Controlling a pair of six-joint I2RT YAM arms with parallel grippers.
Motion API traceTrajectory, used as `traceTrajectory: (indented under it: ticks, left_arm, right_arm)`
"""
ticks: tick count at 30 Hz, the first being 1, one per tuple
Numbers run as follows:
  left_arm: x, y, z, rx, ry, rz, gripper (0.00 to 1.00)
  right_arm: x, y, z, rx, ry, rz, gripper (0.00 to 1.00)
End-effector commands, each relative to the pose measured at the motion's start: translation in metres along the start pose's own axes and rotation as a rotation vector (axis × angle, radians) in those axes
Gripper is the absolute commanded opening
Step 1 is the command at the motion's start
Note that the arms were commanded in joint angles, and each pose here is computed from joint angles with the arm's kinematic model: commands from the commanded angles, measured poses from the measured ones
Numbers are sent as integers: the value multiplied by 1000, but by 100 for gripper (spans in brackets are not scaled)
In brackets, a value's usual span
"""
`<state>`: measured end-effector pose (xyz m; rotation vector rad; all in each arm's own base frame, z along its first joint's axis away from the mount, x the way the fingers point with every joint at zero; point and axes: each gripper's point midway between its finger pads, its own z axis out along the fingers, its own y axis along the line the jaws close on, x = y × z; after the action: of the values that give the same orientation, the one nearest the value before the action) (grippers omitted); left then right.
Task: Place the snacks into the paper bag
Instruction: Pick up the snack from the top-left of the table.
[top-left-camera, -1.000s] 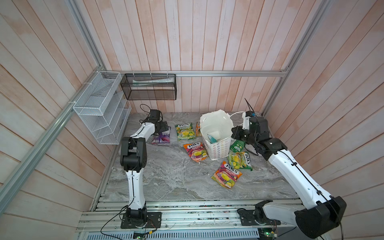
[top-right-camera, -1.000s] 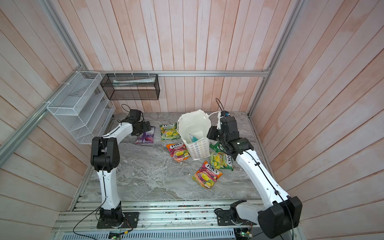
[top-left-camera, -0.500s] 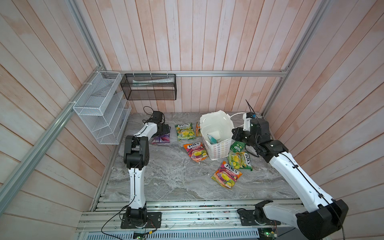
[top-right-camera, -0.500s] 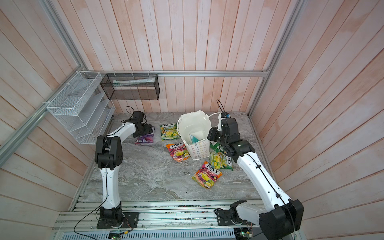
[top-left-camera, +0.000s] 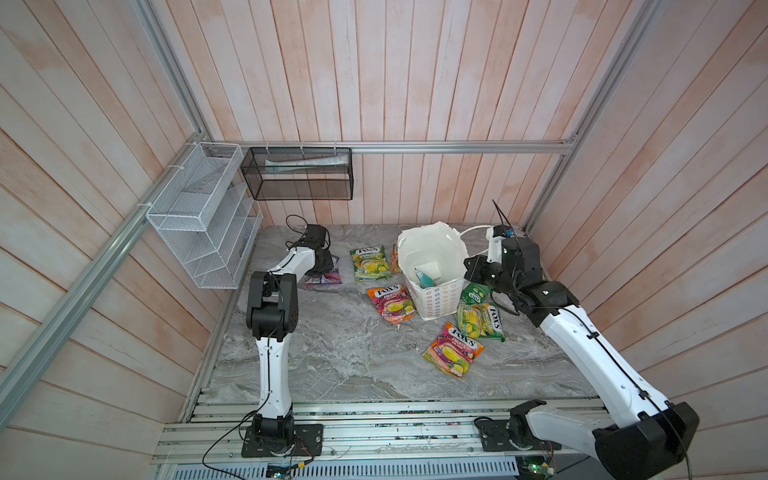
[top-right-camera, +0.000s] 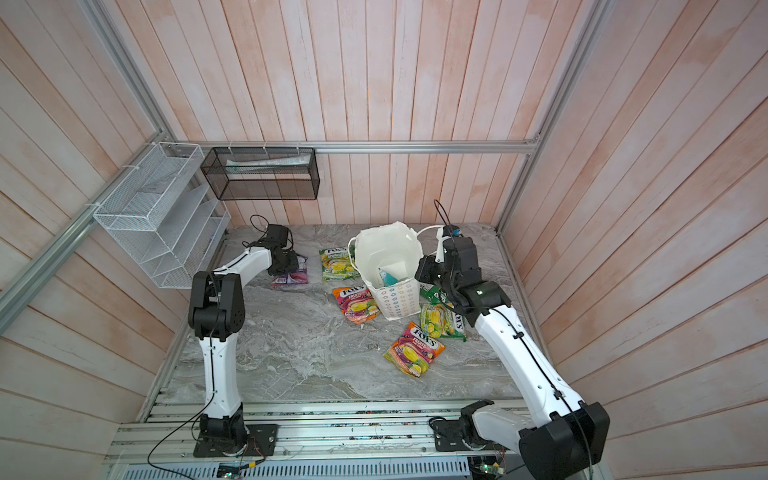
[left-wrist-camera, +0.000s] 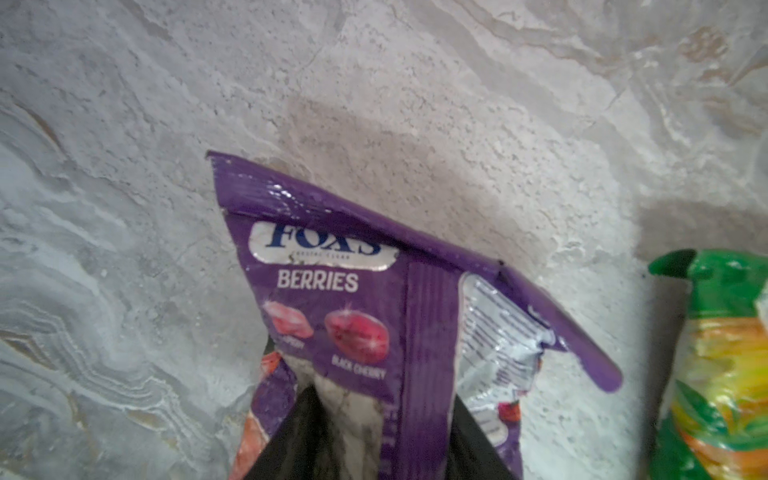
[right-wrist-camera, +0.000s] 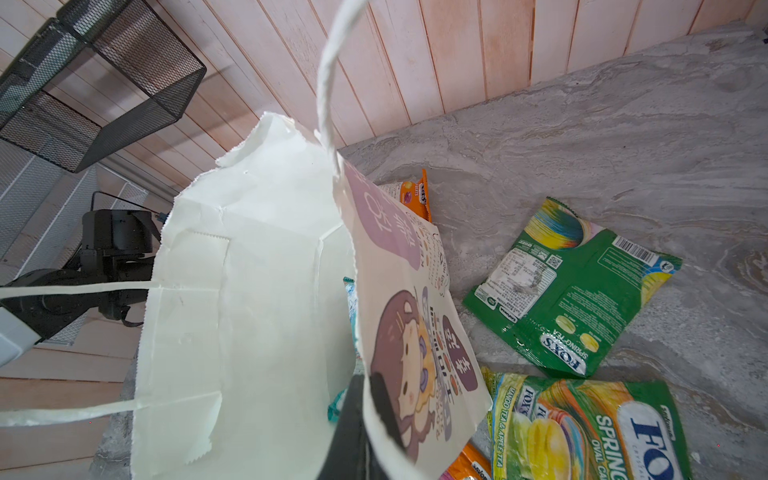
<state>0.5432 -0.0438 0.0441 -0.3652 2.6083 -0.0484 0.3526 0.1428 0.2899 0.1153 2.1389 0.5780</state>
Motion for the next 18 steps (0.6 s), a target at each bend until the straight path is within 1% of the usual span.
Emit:
traceTrajectory:
  ticks: [1, 3, 5, 7, 10, 13, 18]
  left_arm:
    - [12, -6, -18, 21, 32, -5, 34]
    - [8, -9, -31, 40, 17, -22, 26]
    - [6, -12, -43, 62, 8, -37, 14]
    - [3, -16, -56, 90, -3, -43, 8]
    - [-4, -22, -79, 135, -32, -56, 4]
    - [-8, -27, -106, 187, -66, -68, 4]
    - [-19, -39, -165, 283, -137, -56, 3]
  right_arm:
    - [4, -1, -4, -6, 12, -3, 0]
    - [4, -2, -5, -3, 12, -5, 0]
    - [5, -1, -5, -5, 16, -7, 0]
    - [4, 1, -5, -13, 19, -7, 0]
    - [1, 3, -7, -17, 11, -11, 0]
    - [-1, 2, -6, -9, 11, -20, 0]
    - [-3, 2, -6, -4, 7, -27, 0]
